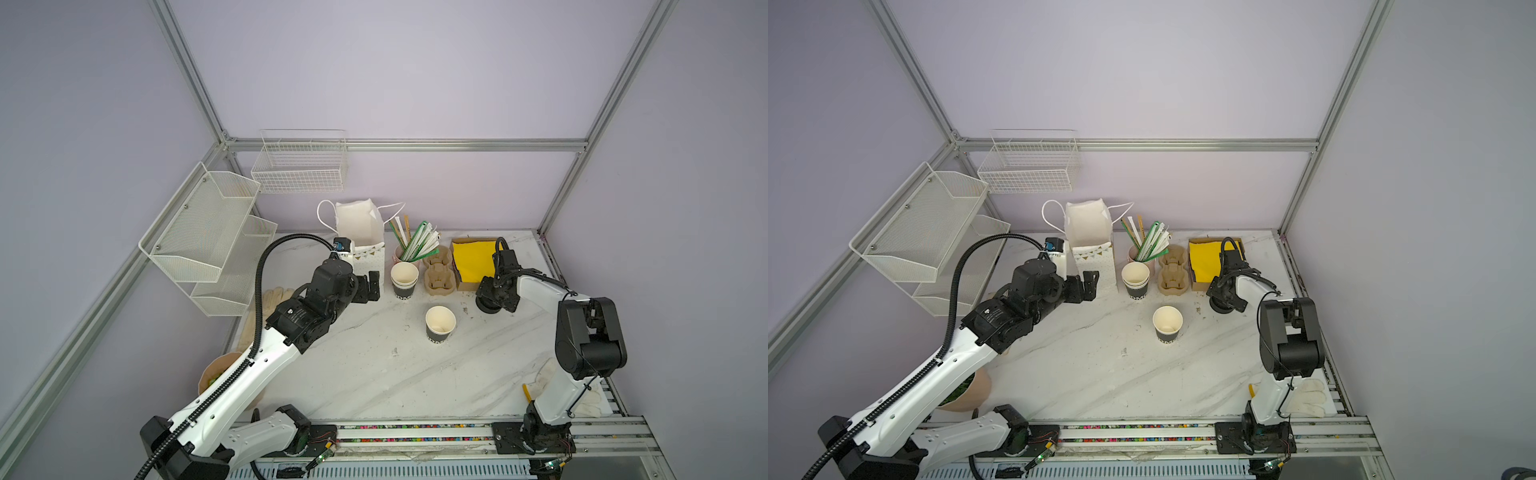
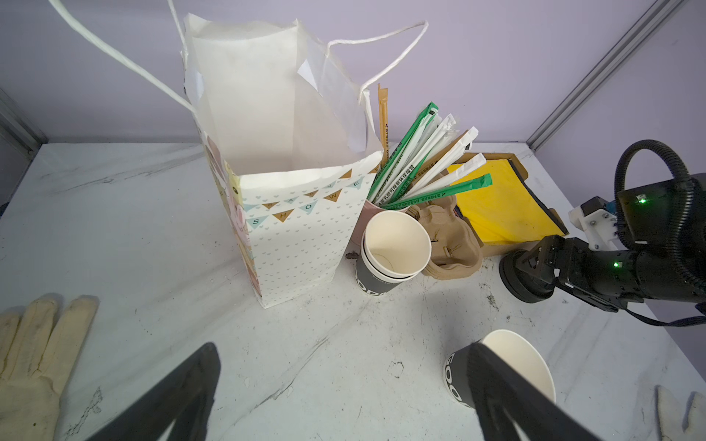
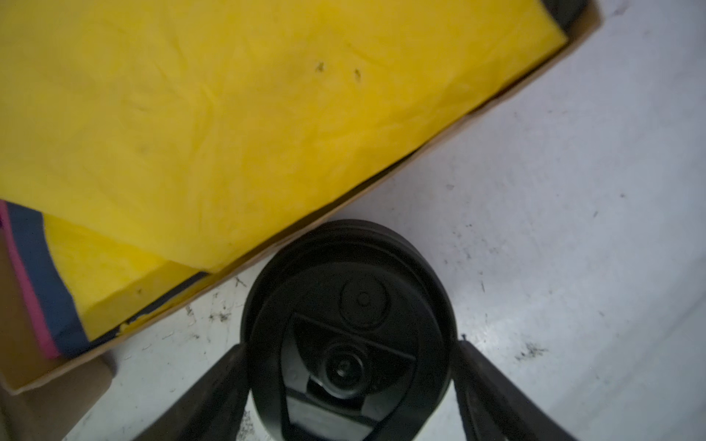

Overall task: Pack the takeout coffee
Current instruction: 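Move the right gripper to the black lid stack and grip the top lid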

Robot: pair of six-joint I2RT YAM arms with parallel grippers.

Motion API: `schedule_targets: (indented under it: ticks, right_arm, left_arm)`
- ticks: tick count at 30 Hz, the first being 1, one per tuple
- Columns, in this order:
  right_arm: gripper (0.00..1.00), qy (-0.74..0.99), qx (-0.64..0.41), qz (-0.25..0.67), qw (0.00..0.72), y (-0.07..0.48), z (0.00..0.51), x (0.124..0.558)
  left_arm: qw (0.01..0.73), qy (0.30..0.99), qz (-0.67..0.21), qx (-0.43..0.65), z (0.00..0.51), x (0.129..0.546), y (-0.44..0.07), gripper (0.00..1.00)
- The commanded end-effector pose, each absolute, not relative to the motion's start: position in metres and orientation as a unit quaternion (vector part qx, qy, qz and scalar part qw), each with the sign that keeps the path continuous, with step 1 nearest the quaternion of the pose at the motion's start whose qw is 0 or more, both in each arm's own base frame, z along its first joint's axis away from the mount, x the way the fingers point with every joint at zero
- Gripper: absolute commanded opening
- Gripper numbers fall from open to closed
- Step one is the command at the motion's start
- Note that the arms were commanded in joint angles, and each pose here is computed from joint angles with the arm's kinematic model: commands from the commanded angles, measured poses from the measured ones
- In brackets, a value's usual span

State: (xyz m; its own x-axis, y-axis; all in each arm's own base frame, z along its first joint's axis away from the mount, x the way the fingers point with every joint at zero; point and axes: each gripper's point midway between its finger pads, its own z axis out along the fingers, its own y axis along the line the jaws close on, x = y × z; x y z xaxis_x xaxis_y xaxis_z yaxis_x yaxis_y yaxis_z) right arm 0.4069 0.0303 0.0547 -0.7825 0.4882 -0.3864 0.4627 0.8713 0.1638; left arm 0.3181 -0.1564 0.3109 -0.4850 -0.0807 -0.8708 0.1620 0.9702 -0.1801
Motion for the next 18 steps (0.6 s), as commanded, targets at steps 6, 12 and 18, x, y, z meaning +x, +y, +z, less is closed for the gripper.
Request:
schedule_targets:
  ticks: [6, 12, 18]
  right_arm:
    - [0.78, 0.944, 0.250, 0.039, 0.214, 0.030, 0.051, 0.406]
    - [0.74, 0.945, 0.246, 0.041, 0.210, 0.031, 0.049, 0.403]
    - [0.69, 0.942, 0.249, 0.051, 0.220, 0.032, 0.060, 0.400]
  left_arm:
    - [0.504, 0.856, -0.109, 0.026, 0.303, 0.320, -0.154, 1.00]
    - [0.503, 0.857, -0.107, 0.026, 0.302, 0.321, -0.154, 1.00]
    - [0.503, 0.857, -0.108, 0.026, 0.302, 0.321, -0.154, 1.00]
